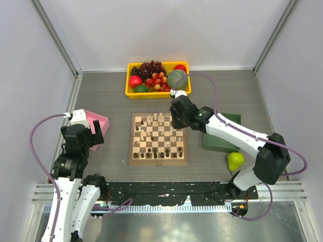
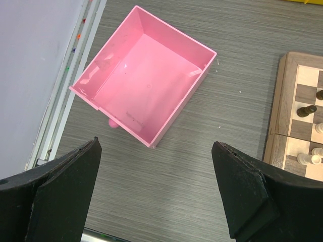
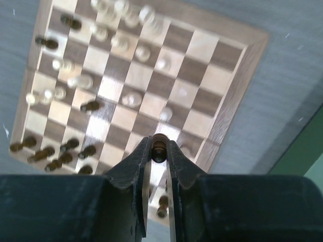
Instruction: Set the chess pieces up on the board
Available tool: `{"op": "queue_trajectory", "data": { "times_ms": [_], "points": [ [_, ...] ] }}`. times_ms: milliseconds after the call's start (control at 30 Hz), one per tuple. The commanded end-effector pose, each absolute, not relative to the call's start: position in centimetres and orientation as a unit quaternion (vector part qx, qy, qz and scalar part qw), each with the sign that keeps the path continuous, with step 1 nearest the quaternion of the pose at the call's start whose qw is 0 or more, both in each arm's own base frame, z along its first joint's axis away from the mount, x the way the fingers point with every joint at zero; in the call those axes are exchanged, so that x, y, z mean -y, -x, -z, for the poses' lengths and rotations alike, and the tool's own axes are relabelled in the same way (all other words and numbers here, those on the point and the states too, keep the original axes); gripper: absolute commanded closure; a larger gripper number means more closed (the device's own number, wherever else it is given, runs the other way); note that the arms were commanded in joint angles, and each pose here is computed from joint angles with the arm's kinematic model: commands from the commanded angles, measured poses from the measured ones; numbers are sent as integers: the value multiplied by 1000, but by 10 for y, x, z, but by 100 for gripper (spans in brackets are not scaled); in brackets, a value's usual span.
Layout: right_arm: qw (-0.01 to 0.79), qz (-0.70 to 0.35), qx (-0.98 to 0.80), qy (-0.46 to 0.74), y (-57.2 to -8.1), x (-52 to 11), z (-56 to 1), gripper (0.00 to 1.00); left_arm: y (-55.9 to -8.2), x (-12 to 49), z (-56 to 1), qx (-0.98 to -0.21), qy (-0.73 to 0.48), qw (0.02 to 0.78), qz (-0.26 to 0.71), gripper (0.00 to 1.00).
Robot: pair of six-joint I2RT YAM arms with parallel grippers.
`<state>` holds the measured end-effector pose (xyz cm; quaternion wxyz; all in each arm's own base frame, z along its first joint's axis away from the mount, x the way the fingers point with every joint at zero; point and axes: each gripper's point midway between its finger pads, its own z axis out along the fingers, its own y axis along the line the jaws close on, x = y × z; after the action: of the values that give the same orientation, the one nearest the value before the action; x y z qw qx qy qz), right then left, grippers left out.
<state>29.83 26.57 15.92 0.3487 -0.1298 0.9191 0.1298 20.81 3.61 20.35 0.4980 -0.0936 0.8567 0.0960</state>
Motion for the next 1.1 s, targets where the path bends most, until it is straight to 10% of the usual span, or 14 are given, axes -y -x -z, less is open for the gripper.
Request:
{"op": "queue_trajectory", "data": {
  "times_ms": [0, 1067],
  "points": [
    [337, -135, -924, 121, -266, -271, -144, 81, -214, -35, -213, -845, 98, 519, -89, 1],
    [271, -114, -945, 144, -218, -285, -67, 81, -216, -32, -209, -850, 92, 512, -83, 1]
  ]
}}
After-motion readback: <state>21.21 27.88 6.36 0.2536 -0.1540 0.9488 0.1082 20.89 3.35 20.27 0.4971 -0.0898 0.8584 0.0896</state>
